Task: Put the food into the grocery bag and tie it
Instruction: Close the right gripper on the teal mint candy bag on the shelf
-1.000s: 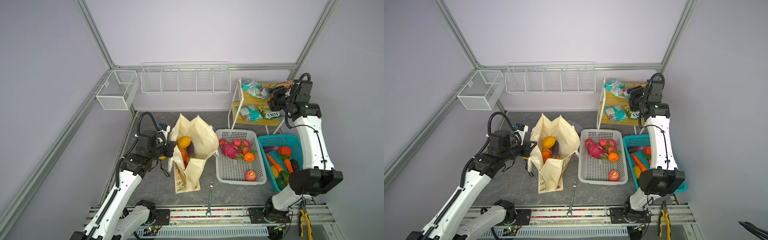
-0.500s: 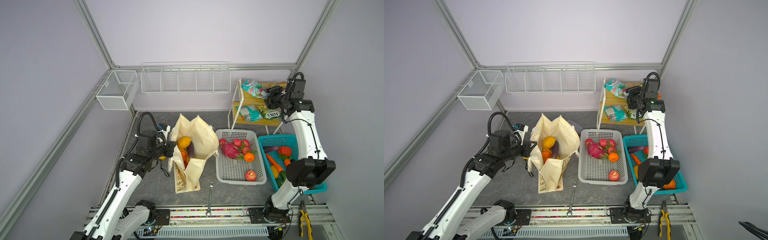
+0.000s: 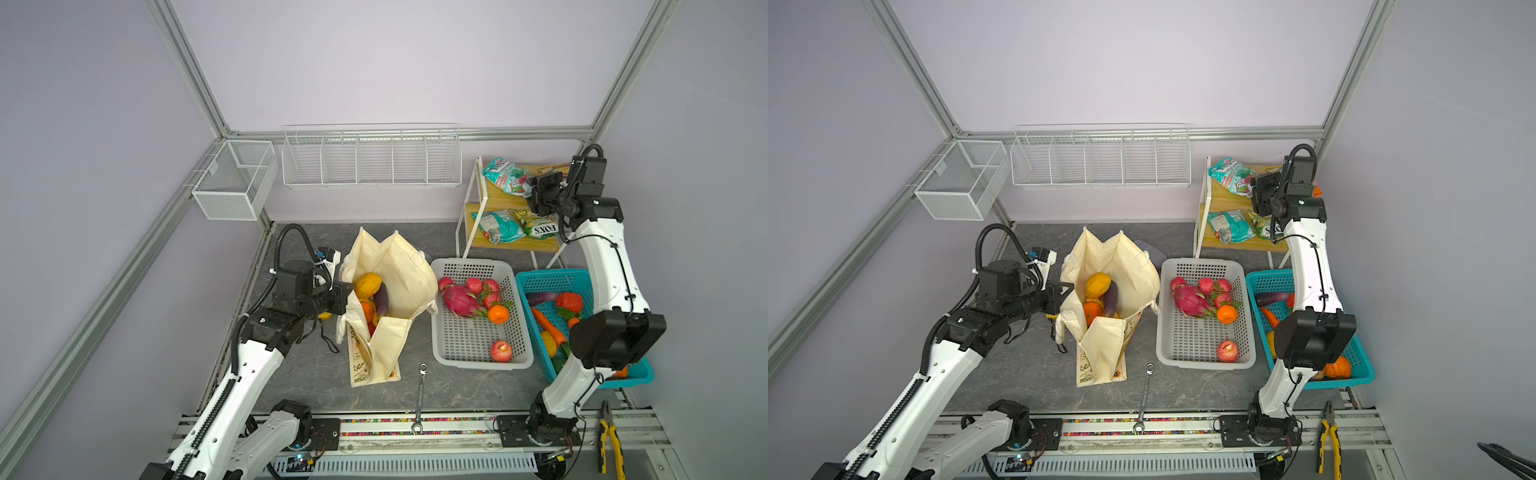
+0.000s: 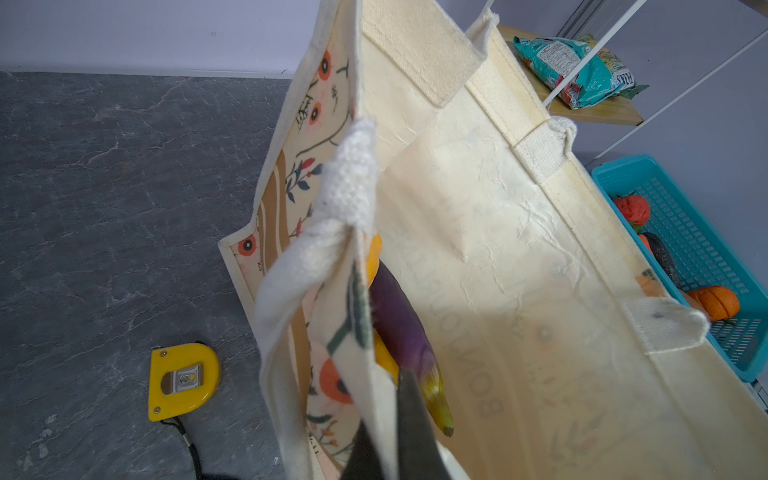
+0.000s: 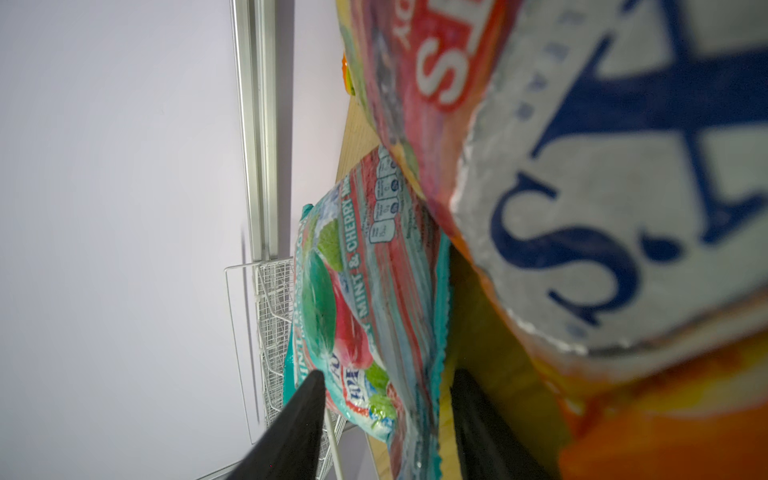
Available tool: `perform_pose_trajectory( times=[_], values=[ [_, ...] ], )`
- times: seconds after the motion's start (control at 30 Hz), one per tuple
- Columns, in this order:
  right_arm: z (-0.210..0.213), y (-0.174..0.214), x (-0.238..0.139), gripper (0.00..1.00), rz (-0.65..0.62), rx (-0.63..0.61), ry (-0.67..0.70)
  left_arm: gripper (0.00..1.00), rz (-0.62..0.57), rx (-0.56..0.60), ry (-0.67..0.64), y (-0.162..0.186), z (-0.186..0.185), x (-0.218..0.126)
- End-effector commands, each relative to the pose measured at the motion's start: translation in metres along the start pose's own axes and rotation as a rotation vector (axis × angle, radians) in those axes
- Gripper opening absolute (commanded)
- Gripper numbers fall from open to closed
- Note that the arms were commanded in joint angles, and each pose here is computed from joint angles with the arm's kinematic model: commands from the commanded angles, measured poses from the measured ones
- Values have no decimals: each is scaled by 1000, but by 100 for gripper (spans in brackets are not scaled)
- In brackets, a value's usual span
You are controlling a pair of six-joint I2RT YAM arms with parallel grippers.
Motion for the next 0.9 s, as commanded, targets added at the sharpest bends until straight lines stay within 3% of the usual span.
perform_pose_trajectory(
  times=[0.0,0.53,0.87],
  values=[
    [-2,6,9,45,20,42,-7,0,-27,26,33,-3,-6,-4],
    [-4,26,26,13,81,84,-52,0,-32,27,38,-4,-7,-5],
    [32,45,44,7,109,225,-280,0,-26,25,33,-3,-5,-3]
  ],
)
Point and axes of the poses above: each gripper's point midway between its finger pads, its own x axis out along the fingers, its own z axis along the line the jaws close on, y = z × x, the point moved 7 cm from there along -x, back along the fingers, and after that the axes turned 9 degrees about -x, right-handed, at the moved point
